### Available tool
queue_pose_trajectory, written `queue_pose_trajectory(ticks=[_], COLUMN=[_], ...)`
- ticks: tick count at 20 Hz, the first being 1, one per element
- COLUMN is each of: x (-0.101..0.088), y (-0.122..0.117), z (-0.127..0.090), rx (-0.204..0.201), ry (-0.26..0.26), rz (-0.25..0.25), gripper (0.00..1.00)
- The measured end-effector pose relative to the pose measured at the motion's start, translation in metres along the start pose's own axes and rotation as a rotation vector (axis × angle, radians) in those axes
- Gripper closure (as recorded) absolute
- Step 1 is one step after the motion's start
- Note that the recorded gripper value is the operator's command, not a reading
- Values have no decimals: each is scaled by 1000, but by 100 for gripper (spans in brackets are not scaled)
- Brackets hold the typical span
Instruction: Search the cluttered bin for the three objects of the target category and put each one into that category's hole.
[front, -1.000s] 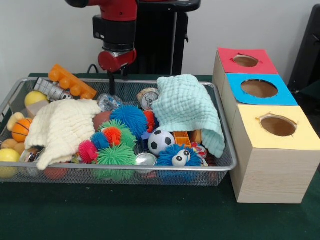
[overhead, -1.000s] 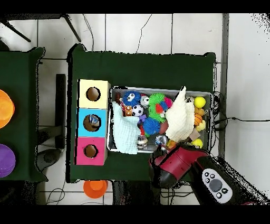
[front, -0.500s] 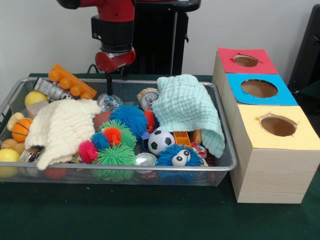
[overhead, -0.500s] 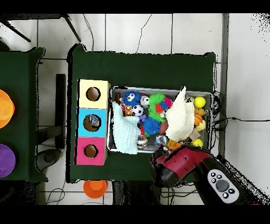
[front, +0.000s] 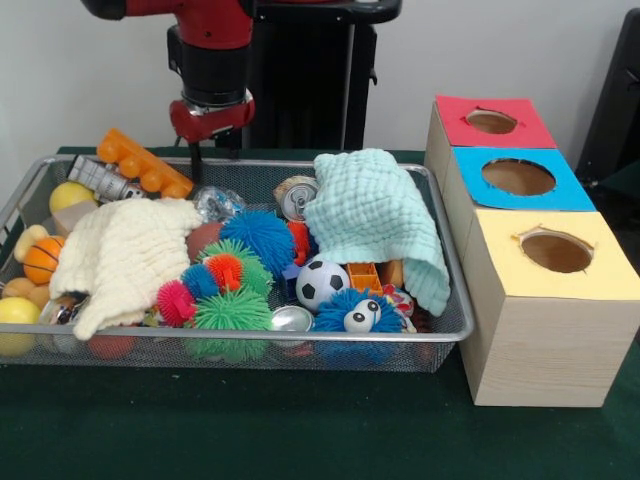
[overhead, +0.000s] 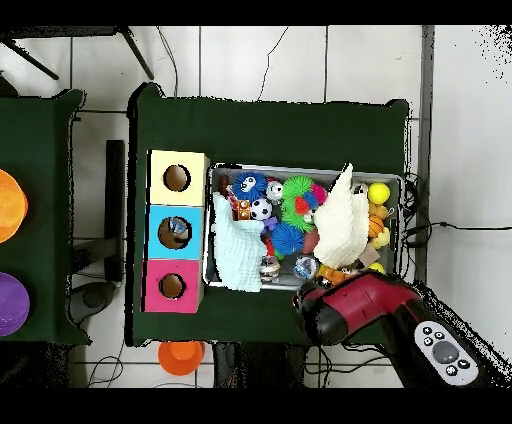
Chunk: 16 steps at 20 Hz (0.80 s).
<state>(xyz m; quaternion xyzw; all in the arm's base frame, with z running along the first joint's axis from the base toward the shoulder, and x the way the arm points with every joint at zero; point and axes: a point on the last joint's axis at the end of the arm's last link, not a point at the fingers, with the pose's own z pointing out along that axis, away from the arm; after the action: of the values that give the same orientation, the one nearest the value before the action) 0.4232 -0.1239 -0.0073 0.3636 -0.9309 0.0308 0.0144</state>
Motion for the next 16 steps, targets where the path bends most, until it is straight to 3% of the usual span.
queue_pose_trajectory(ticks=[7,11,16], x=[-2,-7,-15], y=[-6,-11,-19], z=[-11,-20,-29], rx=[-41,-58,-42], ry=[70,83,67], rz=[30,24,4], gripper=[0,0,0])
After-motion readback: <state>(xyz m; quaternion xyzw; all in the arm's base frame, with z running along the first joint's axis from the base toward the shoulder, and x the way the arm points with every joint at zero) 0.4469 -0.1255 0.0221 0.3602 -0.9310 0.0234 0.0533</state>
